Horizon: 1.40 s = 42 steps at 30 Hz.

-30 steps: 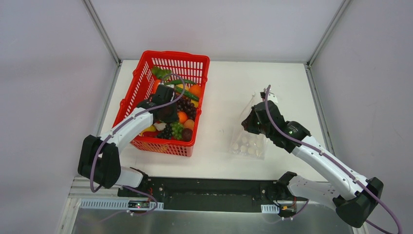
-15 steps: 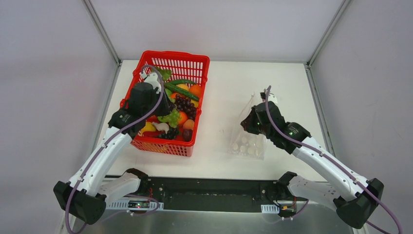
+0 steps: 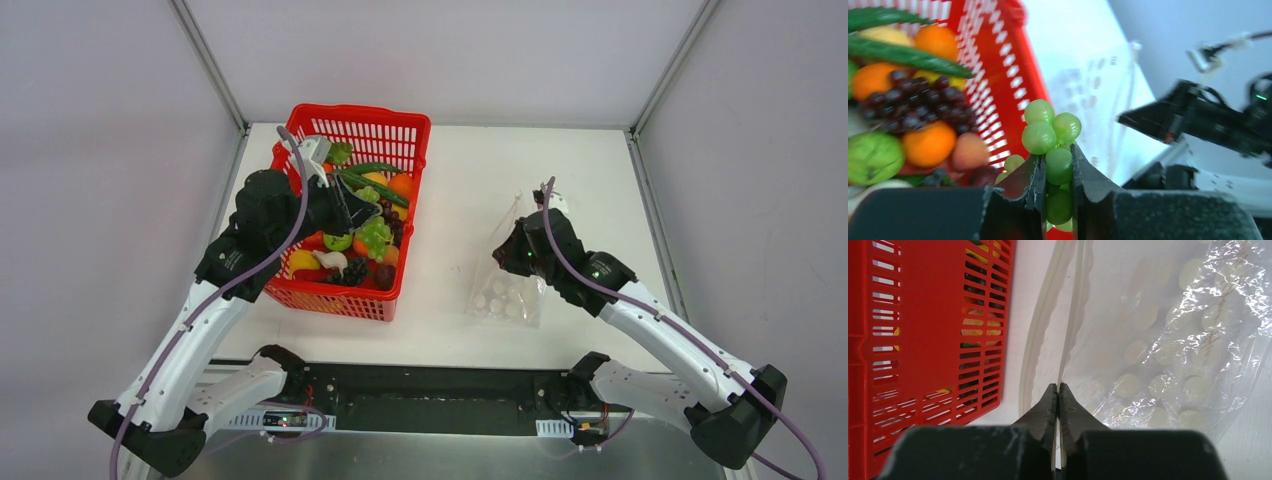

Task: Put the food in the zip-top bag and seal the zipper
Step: Pick up the fake fruit from the bin, then place the fake fruit in the zipper food storage bag.

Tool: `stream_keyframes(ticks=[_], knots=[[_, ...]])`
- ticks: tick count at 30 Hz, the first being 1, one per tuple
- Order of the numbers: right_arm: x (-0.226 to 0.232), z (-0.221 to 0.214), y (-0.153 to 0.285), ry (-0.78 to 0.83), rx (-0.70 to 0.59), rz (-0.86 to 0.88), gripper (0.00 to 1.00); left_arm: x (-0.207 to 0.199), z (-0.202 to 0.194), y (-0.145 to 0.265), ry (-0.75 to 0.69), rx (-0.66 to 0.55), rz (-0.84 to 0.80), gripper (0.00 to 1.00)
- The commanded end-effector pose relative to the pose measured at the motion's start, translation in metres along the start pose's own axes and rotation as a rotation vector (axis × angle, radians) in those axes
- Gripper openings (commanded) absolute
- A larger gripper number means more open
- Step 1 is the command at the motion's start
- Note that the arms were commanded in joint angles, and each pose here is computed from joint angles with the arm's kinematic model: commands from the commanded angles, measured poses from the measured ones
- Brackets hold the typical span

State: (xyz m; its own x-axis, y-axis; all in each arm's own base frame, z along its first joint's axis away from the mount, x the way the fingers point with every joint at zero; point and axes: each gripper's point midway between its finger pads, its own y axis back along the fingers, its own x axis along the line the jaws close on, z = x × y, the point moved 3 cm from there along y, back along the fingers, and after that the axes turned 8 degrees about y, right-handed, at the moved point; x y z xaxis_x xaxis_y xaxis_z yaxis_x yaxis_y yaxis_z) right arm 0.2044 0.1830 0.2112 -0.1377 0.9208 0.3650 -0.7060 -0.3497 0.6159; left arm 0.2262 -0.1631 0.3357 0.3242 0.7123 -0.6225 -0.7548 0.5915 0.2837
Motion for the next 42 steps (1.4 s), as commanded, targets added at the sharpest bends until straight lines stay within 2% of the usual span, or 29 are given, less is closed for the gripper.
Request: stream_keyframes(ticks=[1, 7, 16, 26, 33, 42], knots=[[0.008, 0.011, 0.003, -0.024, -0.048, 0.037, 0.0, -0.072, 0.016, 0.015, -0.047, -0.017, -0.283, 0.0], [0.015, 0.012, 0.006, -0.026, -0.038, 0.075, 0.0, -0.12, 0.008, 0.003, -0.057, 0.02, -0.471, 0.0], [0.03, 0.006, 0.012, -0.05, 0.0, 0.183, 0.0, -0.16, -0.021, -0.032, -0.024, 0.082, -0.662, 0.0], [0.041, 0.006, 0.021, -0.09, 0.003, 0.265, 0.0, -0.173, -0.049, -0.06, 0.023, 0.118, -0.759, 0.0], [0.043, 0.009, 0.026, -0.099, -0.008, 0.28, 0.0, -0.165, -0.067, -0.074, 0.007, 0.155, -0.75, 0.0], [0.049, 0.011, 0.038, -0.105, -0.008, 0.335, 0.0, -0.125, -0.09, -0.095, -0.094, 0.181, -0.553, 0.0]])
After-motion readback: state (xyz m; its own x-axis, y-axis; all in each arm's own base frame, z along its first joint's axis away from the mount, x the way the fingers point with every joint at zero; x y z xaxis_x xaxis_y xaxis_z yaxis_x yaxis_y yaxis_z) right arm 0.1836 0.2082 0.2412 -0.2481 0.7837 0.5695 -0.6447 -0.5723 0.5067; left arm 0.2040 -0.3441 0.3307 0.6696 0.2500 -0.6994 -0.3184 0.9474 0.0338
